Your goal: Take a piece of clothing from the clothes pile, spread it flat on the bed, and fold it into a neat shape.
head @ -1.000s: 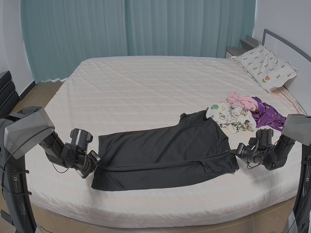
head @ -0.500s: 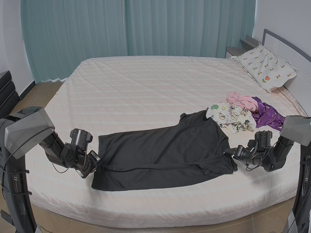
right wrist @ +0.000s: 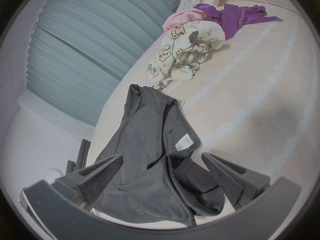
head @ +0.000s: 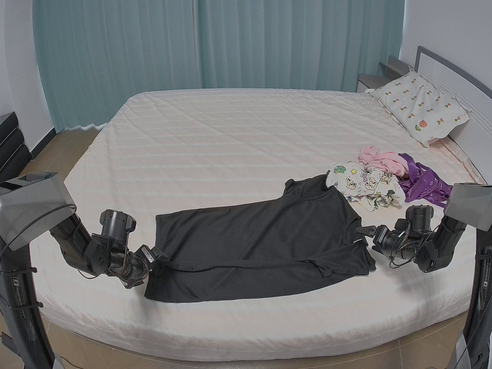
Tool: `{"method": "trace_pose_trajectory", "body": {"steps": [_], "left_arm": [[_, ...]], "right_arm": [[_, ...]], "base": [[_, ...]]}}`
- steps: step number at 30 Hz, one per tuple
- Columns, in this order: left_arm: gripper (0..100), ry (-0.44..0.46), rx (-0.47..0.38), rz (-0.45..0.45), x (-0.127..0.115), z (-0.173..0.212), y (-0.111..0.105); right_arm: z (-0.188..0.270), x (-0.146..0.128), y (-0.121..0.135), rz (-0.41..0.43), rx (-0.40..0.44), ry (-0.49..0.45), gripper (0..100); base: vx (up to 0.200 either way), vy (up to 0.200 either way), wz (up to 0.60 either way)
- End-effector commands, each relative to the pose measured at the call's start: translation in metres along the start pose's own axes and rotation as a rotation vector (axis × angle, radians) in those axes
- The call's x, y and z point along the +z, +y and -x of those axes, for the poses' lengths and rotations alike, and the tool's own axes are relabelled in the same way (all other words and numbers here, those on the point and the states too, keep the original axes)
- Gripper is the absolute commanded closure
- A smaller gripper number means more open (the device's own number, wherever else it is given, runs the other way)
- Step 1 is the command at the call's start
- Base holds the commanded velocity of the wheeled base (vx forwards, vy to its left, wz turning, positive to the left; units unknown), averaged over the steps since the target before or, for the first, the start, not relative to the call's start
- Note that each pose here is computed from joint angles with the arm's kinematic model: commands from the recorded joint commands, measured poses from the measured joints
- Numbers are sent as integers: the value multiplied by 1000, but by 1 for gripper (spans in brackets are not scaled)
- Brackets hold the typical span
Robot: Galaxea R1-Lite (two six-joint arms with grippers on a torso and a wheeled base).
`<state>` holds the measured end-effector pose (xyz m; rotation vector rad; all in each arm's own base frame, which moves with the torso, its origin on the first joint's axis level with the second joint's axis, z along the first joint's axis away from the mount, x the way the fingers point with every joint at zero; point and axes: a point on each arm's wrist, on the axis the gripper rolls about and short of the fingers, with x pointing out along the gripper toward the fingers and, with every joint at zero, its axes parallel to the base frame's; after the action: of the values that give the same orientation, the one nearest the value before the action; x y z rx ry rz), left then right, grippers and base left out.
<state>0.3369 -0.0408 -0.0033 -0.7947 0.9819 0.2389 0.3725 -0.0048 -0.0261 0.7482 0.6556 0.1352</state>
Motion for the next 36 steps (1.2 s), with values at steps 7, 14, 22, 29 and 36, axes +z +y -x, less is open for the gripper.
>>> {"method": "trace_pose_trajectory", "body": {"steps": [7, 14, 22, 29, 36], "left_arm": [[0, -21, -168, -346, -28, 13, 48], [0, -16, -171, -446, -43, 8, 58], [0, -9, -179, -459, -47, 5, 55], [100, 3, -152, -460, -50, 5, 58], [100, 41, -101, -467, -55, 12, 64]], "right_arm": [[4, -3, 3, -3, 19, 18, 0], [5, -4, 4, -1, 21, 19, 0], [5, -4, 5, 0, 28, 25, 0], [5, -5, 4, -2, 26, 27, 0], [5, -5, 4, -2, 26, 27, 0]], "base": [[0, 0, 0], [0, 0, 0], [0, 0, 0], [0, 0, 0], [0, 0, 0]]}}
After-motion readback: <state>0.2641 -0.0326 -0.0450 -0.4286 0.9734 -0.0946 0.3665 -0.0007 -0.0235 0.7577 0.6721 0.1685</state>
